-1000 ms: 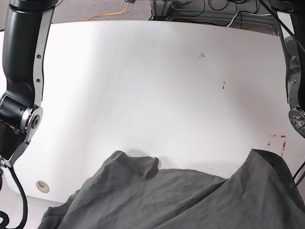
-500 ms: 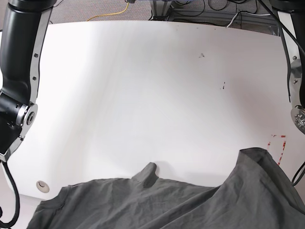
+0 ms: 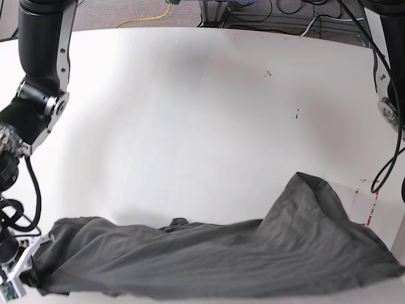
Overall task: Layout the t-shirt on the table in an organized manner, then fold the t-shirt properly
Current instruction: 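Raise the shirt high with both grippers and fling it down onto the table, then release the shirt with the left gripper and move it to the shirt hem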
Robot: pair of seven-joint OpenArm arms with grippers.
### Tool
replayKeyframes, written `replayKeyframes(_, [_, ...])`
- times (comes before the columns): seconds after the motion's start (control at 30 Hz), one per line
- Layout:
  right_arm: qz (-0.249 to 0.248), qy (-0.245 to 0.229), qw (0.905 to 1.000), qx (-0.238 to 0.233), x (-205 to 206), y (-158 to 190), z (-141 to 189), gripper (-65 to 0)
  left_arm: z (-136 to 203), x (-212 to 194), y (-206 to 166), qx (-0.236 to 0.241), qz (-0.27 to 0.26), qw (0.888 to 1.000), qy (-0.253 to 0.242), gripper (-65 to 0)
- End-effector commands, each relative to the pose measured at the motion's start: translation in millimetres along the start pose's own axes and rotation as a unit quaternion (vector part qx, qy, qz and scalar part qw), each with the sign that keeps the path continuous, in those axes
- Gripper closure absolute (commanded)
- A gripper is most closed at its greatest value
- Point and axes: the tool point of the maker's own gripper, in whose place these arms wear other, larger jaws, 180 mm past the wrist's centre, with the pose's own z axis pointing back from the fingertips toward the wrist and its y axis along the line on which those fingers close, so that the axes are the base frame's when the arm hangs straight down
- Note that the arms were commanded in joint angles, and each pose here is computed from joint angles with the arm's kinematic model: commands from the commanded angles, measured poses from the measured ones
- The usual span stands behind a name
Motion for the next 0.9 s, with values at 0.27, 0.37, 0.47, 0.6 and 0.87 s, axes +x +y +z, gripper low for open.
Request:
replayKeyframes(0.27, [-0.024,0.051,0.997,0.053,-88.4,83.6,19.5,0.0,22.1,-109.7,-40.5,-0.037,0.033,0.996,0.077,-2.8])
replayKeyframes(0.37, [-0.048,0.068,0.9926,0.088,-115.2,106.9,25.2,0.0,30.3,-136.1,-54.2,-0.046,0.038,0.993,0.104,-2.8])
replayKeyframes(0.47, [-0.077,0.077,0.9883,0.107,-134.1,119.2,32.8,0.0,38.3,-161.9,-66.9,-0.055,0.045,0.989,0.132,-2.8])
replayKeyframes(0.6, [-0.118,0.101,0.98,0.125,-164.5,136.9,44.8,0.0,53.2,-197.3,-78.9,-0.055,0.073,0.982,0.165,-2.8])
replayKeyframes(0.87, [-0.152,0.139,0.9646,0.164,-202.5,171.8,65.0,0.0,76.2,-242.5,-93.1,-0.058,0.104,0.969,0.217,-2.8])
